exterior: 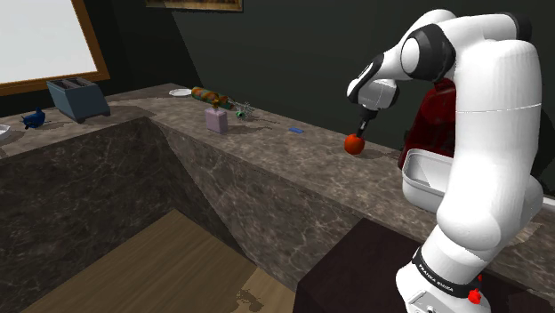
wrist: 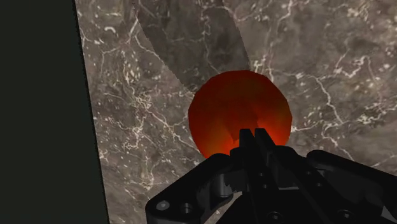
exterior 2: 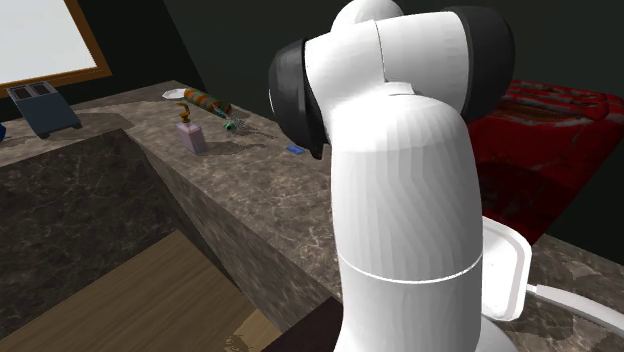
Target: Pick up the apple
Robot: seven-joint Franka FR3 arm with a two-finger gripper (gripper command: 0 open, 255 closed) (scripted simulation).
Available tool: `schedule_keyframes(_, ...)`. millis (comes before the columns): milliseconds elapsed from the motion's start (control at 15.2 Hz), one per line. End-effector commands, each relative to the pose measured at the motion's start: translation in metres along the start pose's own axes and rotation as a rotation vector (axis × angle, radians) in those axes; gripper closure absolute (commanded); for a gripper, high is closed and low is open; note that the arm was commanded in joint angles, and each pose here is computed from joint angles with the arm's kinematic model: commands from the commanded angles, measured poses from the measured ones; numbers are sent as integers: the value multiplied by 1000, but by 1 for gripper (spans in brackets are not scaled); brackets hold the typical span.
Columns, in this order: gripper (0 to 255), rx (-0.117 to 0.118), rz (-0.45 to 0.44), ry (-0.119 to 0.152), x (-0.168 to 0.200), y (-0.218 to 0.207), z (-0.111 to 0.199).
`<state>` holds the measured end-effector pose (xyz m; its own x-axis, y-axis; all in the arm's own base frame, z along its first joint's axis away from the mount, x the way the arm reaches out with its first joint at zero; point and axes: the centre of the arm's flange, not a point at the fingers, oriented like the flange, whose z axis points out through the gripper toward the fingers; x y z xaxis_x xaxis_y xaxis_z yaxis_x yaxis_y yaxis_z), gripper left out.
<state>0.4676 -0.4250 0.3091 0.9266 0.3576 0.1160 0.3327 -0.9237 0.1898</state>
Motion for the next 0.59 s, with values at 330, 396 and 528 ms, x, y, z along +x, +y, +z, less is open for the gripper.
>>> schedule_keyframes(330,255,0,0,0,4,7,-36)
schedule_keyframes(396,255,0,0,0,5,8,-41)
schedule_keyframes(528,255,0,0,0,6,10,-51)
